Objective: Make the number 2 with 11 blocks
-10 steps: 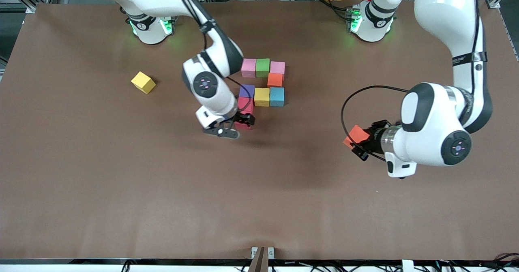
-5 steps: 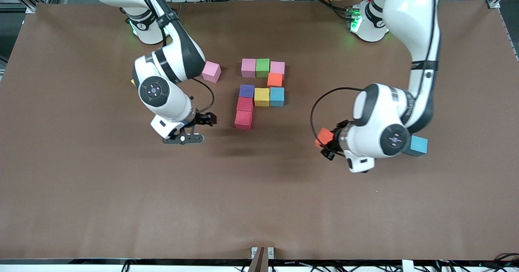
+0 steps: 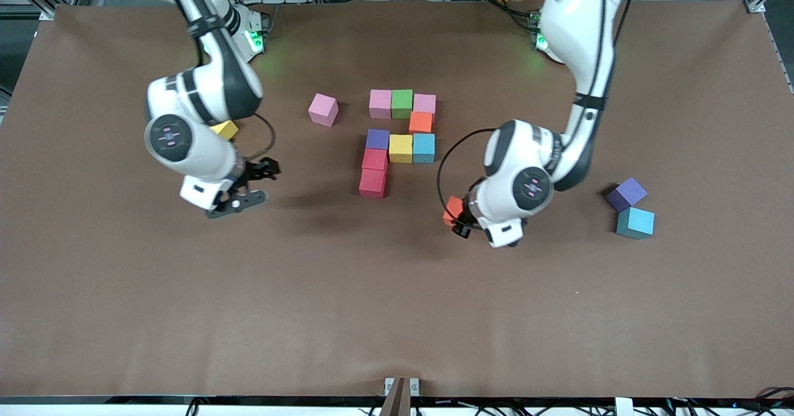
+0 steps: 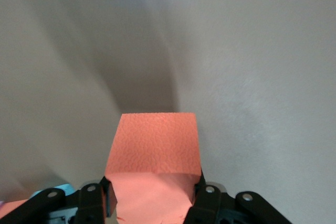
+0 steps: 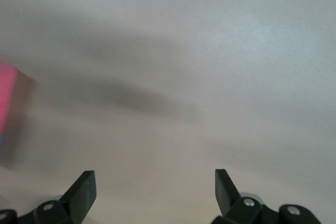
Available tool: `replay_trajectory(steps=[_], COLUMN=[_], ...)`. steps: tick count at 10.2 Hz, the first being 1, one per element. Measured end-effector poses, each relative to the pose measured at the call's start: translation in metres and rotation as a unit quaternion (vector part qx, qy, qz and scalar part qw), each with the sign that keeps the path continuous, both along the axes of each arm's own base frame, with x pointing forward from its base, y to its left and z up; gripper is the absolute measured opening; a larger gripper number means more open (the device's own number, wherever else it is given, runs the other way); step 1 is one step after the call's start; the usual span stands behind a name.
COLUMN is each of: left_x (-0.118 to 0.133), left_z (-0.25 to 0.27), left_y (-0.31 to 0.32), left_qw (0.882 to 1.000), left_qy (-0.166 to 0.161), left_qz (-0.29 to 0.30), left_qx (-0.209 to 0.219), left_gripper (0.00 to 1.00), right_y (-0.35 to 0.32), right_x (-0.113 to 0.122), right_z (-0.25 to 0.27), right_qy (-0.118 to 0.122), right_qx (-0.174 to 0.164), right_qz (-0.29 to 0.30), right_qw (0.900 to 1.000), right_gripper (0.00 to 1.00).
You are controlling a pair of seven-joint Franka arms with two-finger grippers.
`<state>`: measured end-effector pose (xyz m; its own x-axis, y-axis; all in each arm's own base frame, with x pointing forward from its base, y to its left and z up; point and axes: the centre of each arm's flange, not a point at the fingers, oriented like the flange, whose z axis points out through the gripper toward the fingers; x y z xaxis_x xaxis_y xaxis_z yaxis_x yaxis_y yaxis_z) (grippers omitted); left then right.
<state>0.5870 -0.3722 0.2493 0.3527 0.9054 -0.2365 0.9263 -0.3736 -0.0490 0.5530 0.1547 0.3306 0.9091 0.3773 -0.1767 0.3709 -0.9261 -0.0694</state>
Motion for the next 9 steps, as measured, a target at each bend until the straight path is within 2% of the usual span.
replay_trajectory(steps=[2, 5, 7, 9], left_x=[-0.024, -0.045, -0.056, -0.064], left_z=[-0.009, -0.013, -0.023, -0.026], left_y=[-0.036, -0.069, -0.084, -0.093], left_qw=[0.999, 0.996, 0.992, 0.988], left_qy=[-0.010, -0.014, -0.020, -0.007], left_qz=[0.046, 0.089, 0.118, 0.147], left_qx=[0.002, -0.012, -0.026, -0.046], left_gripper=[0.55, 0.55, 0.55, 0.55], right_y=[-0.041, -0.076, -0.107, -0.117], right_x=[-0.013, -0.050, -0.067, -0.083], right_z=[-0.020, -0.053, -0.072, -0.087], right_qy=[0.013, 0.002, 0.017, 0.038], right_qx=[0.017, 0.036, 0.045, 0.048], right_qz=[0.061, 0.139, 0.154, 0.152], right_qw=[0.998, 0.990, 0.987, 0.986], right_gripper=[1.00, 1.00, 1.00, 1.00])
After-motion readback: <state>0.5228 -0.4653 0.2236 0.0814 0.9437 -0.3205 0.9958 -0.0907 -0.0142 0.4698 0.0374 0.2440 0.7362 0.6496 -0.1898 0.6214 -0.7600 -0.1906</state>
